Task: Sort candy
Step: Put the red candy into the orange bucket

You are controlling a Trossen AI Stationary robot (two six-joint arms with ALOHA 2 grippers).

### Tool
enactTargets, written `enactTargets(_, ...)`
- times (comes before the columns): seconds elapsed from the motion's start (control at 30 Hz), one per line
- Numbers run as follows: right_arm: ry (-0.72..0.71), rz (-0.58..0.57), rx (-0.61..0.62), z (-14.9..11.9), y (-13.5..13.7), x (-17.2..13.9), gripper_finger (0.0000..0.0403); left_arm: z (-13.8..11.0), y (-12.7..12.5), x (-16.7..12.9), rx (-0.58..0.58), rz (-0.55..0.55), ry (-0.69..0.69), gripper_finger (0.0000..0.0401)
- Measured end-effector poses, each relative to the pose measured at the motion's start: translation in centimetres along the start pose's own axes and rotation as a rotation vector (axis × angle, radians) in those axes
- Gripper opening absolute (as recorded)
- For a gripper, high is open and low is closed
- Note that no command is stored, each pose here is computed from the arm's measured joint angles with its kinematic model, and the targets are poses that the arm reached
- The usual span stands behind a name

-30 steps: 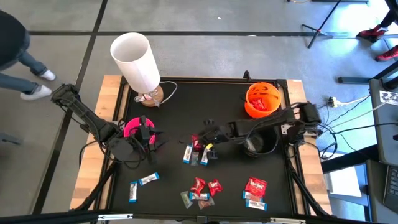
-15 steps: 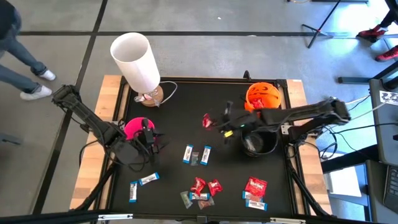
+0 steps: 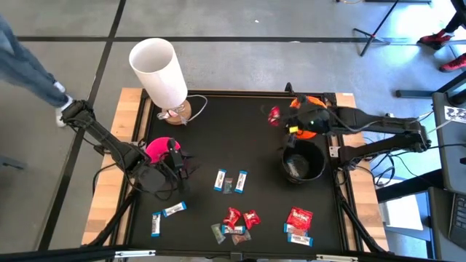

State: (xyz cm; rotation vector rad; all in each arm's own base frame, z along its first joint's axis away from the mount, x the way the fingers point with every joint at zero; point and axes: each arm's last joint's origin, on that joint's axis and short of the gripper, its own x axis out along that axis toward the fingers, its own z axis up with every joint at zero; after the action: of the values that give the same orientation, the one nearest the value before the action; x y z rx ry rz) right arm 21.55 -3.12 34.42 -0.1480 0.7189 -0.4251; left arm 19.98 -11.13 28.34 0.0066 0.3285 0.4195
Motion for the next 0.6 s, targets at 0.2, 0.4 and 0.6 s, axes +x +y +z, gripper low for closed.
enactTargets(0.2, 0.257, -0.284, 0.13, -2.7, -3.9, 0.4, 0.0049, 0.0, 0.0, 0.0, 0.0, 0.0, 0.0, 0.0155)
enactTargets(0.4, 0.332, -0.24, 0.276, -3.9, -6.7, 0.9, 0.0049, 0.0, 0.0, 0.0, 0.0, 0.0, 0.0, 0.0155)
enactTargets(0.6, 0.4, -0.31, 0.324, -5.0, -8.8, 0.8, 0.0049, 0.0, 0.0, 0.0, -0.003, -0.001, 0.0, 0.0155)
